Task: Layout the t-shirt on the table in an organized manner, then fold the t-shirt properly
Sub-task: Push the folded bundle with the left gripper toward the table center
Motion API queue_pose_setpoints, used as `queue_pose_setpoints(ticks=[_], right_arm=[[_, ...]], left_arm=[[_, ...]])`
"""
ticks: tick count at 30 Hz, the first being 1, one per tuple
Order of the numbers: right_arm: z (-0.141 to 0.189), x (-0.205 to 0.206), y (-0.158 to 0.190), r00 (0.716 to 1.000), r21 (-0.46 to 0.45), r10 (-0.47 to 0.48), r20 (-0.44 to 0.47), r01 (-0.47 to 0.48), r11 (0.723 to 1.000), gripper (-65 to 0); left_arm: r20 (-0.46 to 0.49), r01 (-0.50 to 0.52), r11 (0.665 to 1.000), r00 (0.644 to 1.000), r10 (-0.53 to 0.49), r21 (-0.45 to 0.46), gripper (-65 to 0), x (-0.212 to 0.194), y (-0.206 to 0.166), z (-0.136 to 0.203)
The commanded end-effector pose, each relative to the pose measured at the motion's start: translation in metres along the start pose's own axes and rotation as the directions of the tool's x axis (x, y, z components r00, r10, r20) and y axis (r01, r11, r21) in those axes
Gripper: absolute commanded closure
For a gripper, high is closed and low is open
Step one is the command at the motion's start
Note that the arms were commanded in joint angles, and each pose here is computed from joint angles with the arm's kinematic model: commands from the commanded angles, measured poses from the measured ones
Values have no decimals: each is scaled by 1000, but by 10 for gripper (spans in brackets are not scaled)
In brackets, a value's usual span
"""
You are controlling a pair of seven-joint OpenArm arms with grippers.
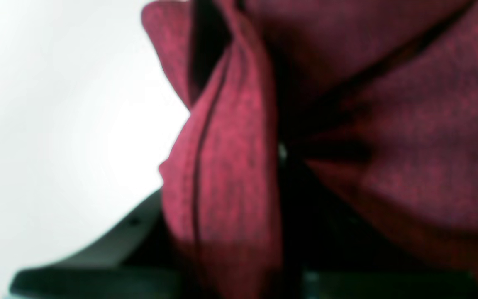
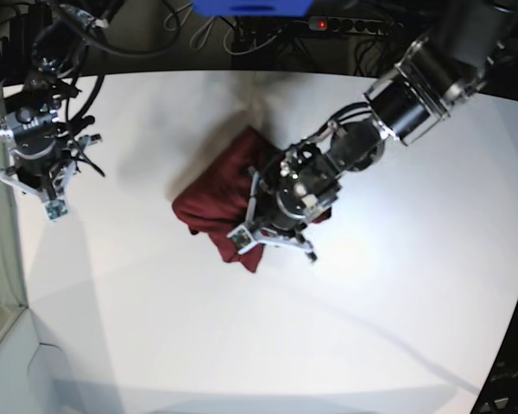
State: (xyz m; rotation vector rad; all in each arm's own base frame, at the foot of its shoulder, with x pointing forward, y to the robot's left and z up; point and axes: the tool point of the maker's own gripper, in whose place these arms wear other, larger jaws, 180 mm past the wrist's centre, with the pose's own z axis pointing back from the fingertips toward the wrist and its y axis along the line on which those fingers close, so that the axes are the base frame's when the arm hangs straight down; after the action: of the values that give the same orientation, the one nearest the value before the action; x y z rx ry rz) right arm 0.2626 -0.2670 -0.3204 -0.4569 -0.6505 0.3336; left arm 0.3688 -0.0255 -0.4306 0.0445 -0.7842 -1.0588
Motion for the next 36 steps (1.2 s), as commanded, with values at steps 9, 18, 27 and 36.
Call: queue_pose_setpoints(ticks=[9, 18, 27, 36], right_arm=[[6, -22, -28, 995, -78, -100, -30, 98, 992, -95], [7, -30, -12, 992, -48, -116, -49, 114, 992, -95], [7, -31, -11, 992, -46, -118, -54, 116, 992, -95], [8, -36, -7, 992, -36, -109, -65, 107, 994, -95]], left_arm=[[162, 506, 838, 861, -481, -202, 0, 44, -73, -7], [184, 673, 728, 738, -649, -132, 0, 64, -78, -8], [187, 671, 732, 739, -648, -116, -211, 67, -76, -7], [207, 660, 750, 741, -639, -49, -559, 90, -57, 0]])
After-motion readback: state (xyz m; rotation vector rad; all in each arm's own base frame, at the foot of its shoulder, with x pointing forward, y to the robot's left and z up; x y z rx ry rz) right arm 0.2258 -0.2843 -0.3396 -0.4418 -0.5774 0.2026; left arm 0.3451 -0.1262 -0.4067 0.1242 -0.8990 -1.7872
